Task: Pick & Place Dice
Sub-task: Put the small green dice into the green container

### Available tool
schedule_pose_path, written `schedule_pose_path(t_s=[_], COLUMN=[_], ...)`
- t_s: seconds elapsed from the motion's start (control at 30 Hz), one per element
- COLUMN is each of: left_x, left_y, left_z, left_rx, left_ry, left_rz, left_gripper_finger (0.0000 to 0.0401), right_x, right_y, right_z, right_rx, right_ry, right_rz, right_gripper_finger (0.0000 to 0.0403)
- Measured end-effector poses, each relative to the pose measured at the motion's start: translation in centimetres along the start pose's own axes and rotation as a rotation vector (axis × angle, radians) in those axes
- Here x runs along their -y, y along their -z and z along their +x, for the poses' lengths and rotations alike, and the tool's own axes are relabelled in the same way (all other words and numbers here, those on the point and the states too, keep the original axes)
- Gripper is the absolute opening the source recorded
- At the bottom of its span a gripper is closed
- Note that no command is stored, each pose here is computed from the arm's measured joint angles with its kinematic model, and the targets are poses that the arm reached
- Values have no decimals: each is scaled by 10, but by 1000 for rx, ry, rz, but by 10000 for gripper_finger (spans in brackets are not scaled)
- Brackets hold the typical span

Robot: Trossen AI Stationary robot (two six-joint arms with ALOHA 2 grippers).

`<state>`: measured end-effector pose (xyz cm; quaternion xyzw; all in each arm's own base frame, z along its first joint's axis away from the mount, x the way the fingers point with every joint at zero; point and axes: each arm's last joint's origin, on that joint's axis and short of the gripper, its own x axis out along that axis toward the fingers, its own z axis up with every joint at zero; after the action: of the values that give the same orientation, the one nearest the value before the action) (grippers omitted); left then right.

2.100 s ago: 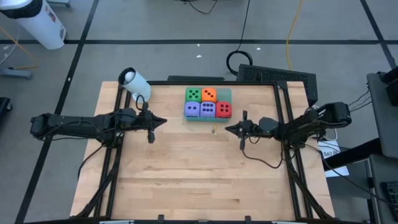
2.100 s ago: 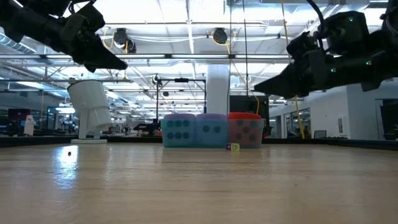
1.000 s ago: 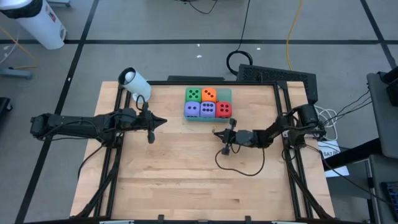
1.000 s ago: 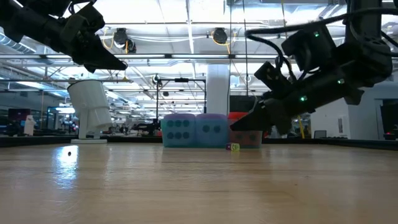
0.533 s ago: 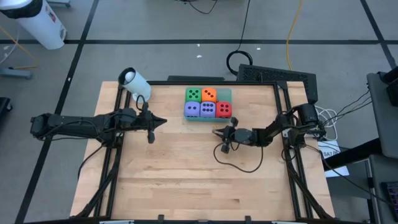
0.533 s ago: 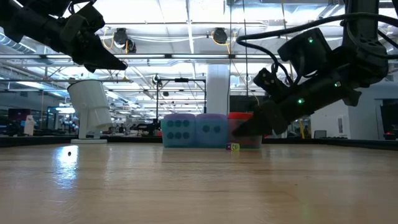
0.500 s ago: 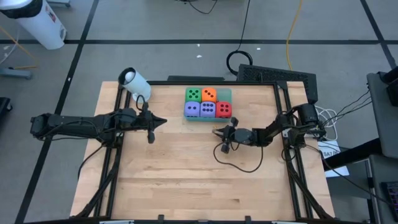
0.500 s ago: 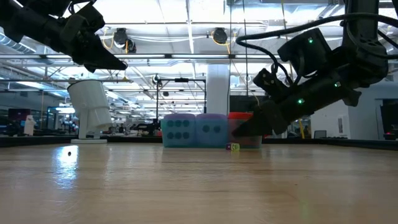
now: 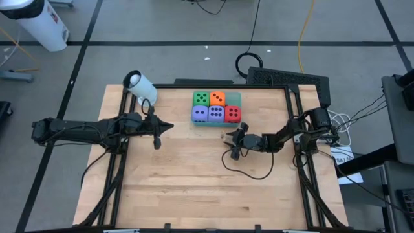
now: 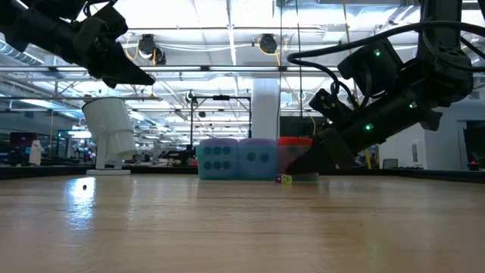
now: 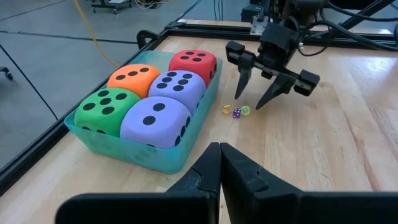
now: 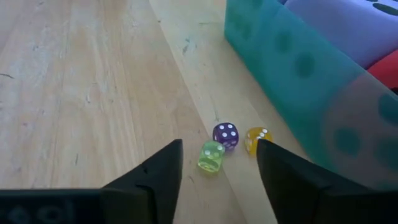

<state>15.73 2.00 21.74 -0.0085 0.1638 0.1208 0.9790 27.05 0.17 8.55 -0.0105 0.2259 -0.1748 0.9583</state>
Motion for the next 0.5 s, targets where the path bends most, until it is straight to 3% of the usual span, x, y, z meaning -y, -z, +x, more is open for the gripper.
schedule_pose_path(t_s=[0.27, 0.5], left_x=[0, 0], left_y=[-1, -1], left_z=[0, 0], left_rx=[14, 14], left_ry=[0, 0], left_rz=[-2, -2], left_gripper_finger=[15, 15], right_x=[6, 13], right_y=[1, 8], right_z=[3, 8], right_rx=[-29, -66], right_ry=[-54, -41], right_rz=[57, 76], right_gripper_finger=[250, 256])
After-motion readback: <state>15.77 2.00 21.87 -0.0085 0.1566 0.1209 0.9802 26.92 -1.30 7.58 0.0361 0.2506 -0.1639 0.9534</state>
